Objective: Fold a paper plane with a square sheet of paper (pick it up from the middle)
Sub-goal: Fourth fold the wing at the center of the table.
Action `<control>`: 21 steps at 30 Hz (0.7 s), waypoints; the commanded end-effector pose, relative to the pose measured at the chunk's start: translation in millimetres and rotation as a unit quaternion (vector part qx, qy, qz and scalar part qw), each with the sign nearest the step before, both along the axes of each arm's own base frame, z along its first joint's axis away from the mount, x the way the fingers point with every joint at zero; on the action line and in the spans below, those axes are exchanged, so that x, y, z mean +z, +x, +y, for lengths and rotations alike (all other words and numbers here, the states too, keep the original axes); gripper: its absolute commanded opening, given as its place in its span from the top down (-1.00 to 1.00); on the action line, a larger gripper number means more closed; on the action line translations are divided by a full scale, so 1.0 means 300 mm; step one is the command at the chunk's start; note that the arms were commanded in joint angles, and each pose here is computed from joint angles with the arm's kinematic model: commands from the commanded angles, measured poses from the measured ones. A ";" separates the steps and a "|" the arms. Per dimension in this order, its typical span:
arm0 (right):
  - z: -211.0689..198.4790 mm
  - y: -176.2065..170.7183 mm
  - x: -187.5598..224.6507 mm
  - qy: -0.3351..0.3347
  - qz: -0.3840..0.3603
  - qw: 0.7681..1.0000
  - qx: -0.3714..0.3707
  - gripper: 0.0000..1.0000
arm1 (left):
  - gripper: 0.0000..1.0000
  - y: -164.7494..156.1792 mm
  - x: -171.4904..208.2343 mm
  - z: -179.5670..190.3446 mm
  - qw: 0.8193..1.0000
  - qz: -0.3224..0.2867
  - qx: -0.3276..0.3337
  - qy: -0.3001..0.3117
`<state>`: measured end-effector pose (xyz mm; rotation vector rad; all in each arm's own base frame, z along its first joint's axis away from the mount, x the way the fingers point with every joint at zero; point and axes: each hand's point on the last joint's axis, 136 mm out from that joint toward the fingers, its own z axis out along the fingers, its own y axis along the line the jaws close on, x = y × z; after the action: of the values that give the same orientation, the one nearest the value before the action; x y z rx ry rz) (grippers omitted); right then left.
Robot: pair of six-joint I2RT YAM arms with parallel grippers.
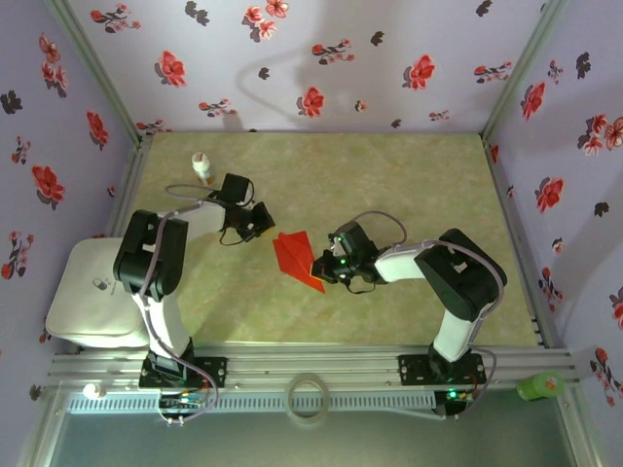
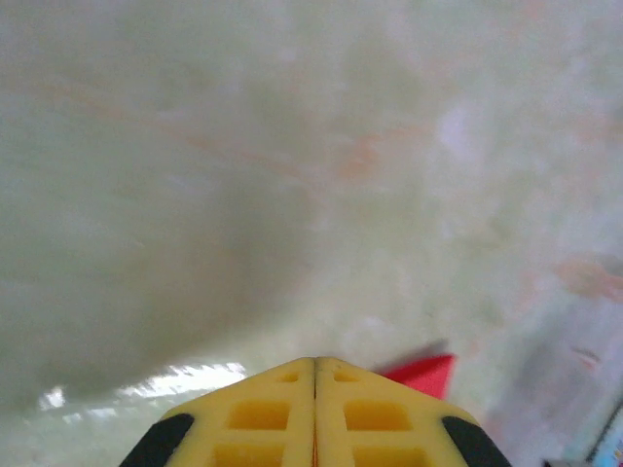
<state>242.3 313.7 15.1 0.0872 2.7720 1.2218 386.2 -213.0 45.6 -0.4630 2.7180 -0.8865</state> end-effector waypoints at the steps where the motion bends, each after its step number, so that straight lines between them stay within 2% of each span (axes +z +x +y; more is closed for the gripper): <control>1: -0.141 -0.140 -0.186 -0.111 0.093 0.989 -0.001 1.00 | 0.83 -0.048 0.122 -0.075 0.998 -0.038 -0.044 -0.015; 10: -0.143 -0.132 -0.179 -0.114 0.089 0.990 -0.006 1.00 | 0.93 -0.297 0.062 -0.287 0.991 0.005 -0.103 -0.087; 21: -0.145 -0.132 -0.187 -0.115 0.090 0.989 -0.008 1.00 | 0.97 -0.396 -0.041 -0.315 0.990 0.040 -0.101 -0.086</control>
<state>242.2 313.6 15.0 0.0916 2.7806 1.2158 272.0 -301.4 40.2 -0.2469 2.8072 -1.1552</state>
